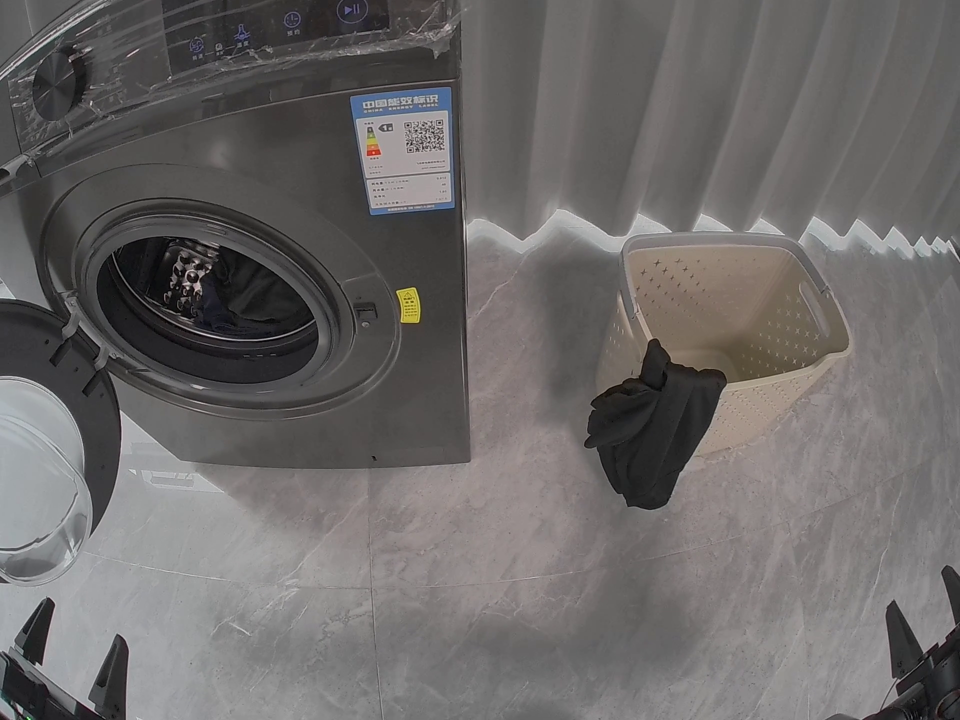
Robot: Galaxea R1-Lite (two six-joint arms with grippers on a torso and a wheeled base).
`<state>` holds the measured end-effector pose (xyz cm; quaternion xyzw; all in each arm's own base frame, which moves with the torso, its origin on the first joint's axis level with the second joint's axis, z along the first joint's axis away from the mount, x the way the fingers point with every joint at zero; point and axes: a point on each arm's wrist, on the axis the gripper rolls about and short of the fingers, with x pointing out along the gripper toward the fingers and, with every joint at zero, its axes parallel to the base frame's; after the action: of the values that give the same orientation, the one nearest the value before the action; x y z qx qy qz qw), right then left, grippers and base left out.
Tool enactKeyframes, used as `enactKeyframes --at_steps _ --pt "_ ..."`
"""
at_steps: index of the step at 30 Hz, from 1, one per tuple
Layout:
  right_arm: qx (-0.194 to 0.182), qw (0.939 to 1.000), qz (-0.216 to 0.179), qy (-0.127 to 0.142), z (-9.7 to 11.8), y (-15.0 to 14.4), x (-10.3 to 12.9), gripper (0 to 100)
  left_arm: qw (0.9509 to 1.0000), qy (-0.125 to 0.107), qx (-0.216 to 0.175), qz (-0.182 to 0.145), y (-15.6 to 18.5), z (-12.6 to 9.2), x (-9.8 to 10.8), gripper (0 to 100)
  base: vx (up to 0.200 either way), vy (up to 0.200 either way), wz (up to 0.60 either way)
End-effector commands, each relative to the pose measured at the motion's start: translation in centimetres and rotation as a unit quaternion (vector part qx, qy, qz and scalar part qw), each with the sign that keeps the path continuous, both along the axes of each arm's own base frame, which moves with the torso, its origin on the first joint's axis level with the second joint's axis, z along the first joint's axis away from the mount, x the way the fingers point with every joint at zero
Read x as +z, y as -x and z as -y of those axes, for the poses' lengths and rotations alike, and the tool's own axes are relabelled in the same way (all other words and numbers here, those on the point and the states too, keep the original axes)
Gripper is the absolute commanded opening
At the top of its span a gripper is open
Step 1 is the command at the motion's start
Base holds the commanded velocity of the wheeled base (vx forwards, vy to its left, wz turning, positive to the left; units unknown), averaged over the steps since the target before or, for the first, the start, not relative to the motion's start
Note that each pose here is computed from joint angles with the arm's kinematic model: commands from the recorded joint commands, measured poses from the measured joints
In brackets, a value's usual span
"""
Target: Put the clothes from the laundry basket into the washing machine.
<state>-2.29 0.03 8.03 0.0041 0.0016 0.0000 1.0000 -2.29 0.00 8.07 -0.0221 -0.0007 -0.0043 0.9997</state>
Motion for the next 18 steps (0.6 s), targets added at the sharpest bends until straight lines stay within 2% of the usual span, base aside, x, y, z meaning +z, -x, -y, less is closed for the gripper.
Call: enactKeyframes --at_steps 1,4,6,12,18 --pt "-0.001 1.0000 -0.001 0.000 0.00 -0.01 -0.50 100 1.0000 -0.001 0.000 -0.001 -0.02 0.00 -0.46 100 0.000 0.000 0.60" --pt "0.000 1.0000 -0.001 0.000 0.01 -0.01 -0.53 100 1.0000 -0.005 0.000 -0.001 -0.02 0.00 -0.46 100 0.000 0.000 0.60" --pt "-0.001 1.0000 -0.001 0.000 0.00 -0.01 -0.53 100 1.0000 -0.005 0.000 -0.001 -0.02 0.00 -0.46 100 0.000 0.000 0.00" --pt "-0.001 1.0000 -0.001 0.000 0.00 -0.01 -0.53 100 1.0000 -0.008 -0.001 -0.001 -0.02 0.00 -0.46 100 0.000 -0.200 0.00" --pt "-0.001 1.0000 -0.001 0.000 0.00 -0.01 -0.53 100 1.0000 -0.008 0.000 -0.001 -0.02 0.00 -0.46 100 0.000 0.000 0.00"
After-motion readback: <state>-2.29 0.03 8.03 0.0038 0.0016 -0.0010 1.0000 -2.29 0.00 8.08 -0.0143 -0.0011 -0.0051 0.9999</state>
